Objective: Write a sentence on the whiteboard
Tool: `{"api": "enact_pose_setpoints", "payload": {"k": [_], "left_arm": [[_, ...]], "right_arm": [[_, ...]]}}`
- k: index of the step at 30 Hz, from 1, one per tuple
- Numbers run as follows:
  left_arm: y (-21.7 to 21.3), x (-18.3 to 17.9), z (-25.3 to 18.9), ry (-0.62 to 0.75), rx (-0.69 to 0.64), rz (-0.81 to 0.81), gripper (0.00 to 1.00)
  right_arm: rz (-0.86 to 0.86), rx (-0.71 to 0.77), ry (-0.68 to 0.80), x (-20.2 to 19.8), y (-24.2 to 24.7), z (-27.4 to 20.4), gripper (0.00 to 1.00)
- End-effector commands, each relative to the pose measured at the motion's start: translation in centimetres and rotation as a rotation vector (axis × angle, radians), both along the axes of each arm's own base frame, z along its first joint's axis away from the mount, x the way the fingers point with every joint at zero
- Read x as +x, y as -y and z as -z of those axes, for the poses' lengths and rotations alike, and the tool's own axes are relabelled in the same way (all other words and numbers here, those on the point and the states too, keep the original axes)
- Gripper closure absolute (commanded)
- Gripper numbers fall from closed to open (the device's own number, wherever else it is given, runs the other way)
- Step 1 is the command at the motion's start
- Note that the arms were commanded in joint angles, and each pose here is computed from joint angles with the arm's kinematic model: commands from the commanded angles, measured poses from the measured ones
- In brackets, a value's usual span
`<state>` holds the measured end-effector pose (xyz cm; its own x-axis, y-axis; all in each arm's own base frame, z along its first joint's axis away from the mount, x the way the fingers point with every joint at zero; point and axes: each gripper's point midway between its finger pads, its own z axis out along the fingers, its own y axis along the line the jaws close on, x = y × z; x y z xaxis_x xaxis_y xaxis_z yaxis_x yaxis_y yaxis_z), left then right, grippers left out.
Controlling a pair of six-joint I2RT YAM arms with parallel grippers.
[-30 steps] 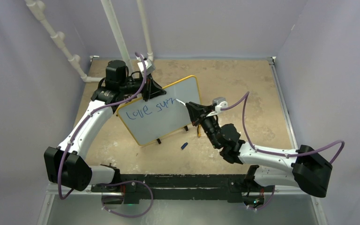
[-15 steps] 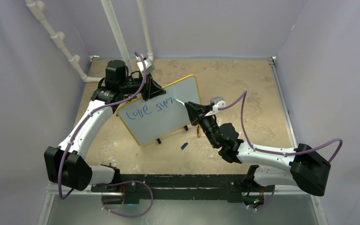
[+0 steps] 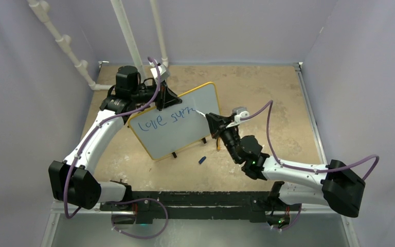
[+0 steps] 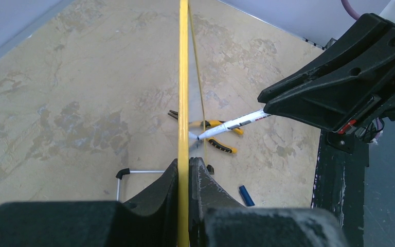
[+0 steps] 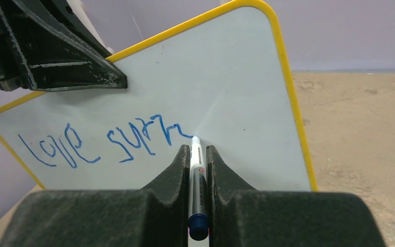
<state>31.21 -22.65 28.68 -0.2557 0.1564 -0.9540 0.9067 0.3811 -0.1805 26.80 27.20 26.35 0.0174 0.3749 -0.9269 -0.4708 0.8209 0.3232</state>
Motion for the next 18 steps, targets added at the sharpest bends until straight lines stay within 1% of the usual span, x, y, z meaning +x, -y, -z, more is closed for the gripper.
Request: {"api": "enact_pose_setpoints", "payload": {"k": [1, 12, 18], "left_arm": [[0.2, -1.5, 4.2, -0.139, 0.040, 0.046, 1.00], [0.1, -1.5, 4.3, -0.141, 0.043, 0.041, 1.00], [0.1, -1.4, 4.3, -0.141, 0.043, 0.040, 1.00]], "right_arm": [[0.060, 0.029, 0.012, 0.4, 1.2, -1.2, 1.00], [0.056, 0.052, 0.078, 0.8, 0.5, -3.6, 1.00], [0.030, 0.047, 0.086, 0.6, -0.1, -3.8, 1.00]]}}
